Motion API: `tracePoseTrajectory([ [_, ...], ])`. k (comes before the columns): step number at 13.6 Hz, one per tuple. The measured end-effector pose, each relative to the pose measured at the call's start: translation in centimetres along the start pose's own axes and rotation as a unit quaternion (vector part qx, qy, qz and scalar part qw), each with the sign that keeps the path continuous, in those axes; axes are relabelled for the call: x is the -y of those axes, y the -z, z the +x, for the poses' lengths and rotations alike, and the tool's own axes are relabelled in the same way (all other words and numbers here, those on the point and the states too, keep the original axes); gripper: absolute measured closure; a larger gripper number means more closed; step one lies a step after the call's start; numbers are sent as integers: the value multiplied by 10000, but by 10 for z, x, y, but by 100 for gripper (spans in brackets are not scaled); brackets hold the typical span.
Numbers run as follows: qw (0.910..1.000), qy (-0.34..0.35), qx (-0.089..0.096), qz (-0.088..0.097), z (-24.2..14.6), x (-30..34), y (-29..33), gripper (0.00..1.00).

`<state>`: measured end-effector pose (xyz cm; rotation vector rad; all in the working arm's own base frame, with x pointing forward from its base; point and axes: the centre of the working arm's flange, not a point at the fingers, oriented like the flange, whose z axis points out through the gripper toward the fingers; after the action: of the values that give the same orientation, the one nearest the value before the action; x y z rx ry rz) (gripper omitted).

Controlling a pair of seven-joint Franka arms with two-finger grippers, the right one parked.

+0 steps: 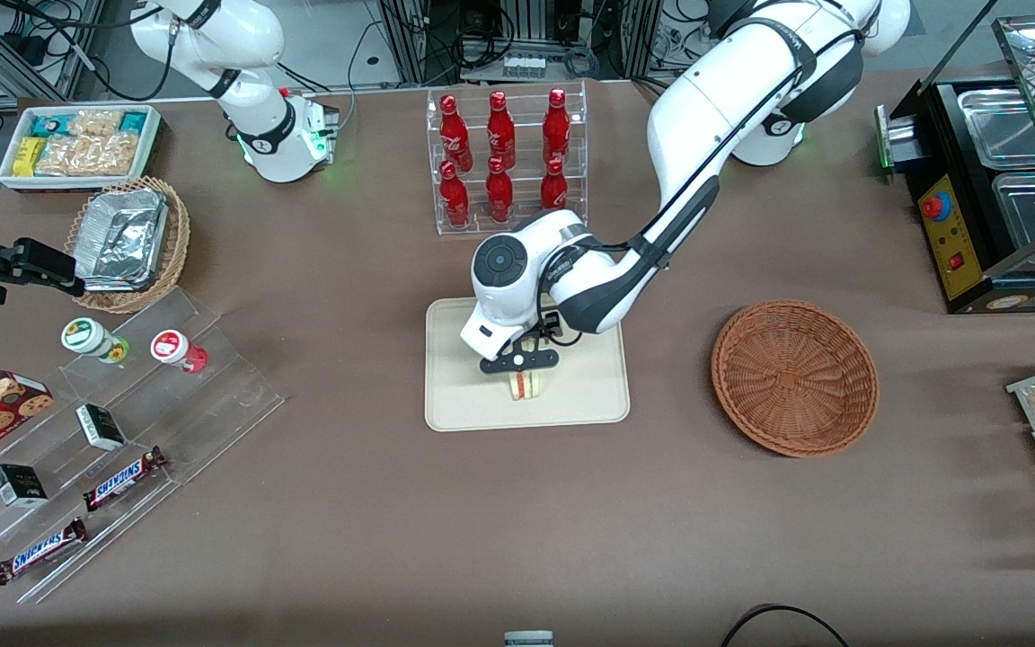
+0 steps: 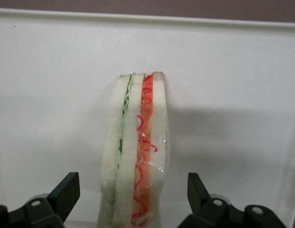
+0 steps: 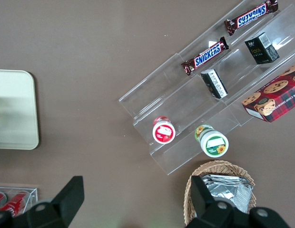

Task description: Place sandwich from basket to tray

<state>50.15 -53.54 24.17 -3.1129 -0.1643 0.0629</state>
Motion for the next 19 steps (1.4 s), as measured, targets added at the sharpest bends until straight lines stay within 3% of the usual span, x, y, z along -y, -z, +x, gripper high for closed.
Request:
tracePoseTrajectory([
  [6,9996,175,-198,89,17,7,76,0],
  [10,9994,191,-238,-157,42,31,134,0],
  [12,9995,115,-226,-189,57,52,154,0],
  [19,9983,541,-204,48,100,129,195,0],
])
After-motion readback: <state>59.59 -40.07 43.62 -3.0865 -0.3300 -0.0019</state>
